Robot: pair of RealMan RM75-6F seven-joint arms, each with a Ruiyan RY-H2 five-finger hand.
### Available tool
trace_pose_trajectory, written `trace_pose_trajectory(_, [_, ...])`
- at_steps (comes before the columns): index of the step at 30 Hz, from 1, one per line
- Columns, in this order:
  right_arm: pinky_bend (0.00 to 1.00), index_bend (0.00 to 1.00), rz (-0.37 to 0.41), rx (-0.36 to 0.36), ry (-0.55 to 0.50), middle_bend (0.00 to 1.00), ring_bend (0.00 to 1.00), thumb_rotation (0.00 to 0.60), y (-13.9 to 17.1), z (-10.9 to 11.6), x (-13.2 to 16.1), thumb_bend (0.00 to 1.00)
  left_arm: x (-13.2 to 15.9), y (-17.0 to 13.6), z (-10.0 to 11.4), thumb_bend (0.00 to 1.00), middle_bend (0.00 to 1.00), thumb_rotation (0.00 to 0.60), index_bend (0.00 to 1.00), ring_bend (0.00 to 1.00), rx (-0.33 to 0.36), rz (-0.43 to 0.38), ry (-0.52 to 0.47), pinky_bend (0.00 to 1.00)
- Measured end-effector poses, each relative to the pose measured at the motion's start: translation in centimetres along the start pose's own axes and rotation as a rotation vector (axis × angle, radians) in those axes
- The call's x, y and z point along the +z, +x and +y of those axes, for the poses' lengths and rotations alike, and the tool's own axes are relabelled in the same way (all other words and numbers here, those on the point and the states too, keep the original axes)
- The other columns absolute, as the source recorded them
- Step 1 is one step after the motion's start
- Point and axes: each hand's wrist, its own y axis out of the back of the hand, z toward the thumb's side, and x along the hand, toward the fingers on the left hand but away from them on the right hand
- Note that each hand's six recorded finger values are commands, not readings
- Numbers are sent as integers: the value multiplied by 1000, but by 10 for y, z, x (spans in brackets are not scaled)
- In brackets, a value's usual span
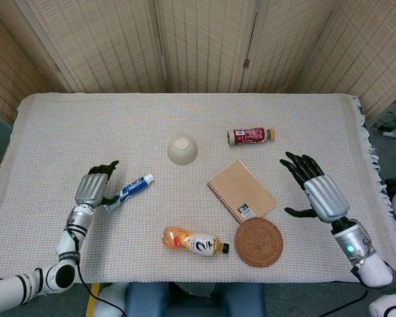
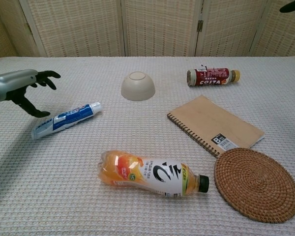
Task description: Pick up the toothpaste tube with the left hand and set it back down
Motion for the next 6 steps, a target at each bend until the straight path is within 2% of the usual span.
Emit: trace_pose_trajectory(6, [0,0,-95,-32,44,0,0,600,32,6,-23,104,-38,-36,33,327,217,600,172,169,138,34,15,131])
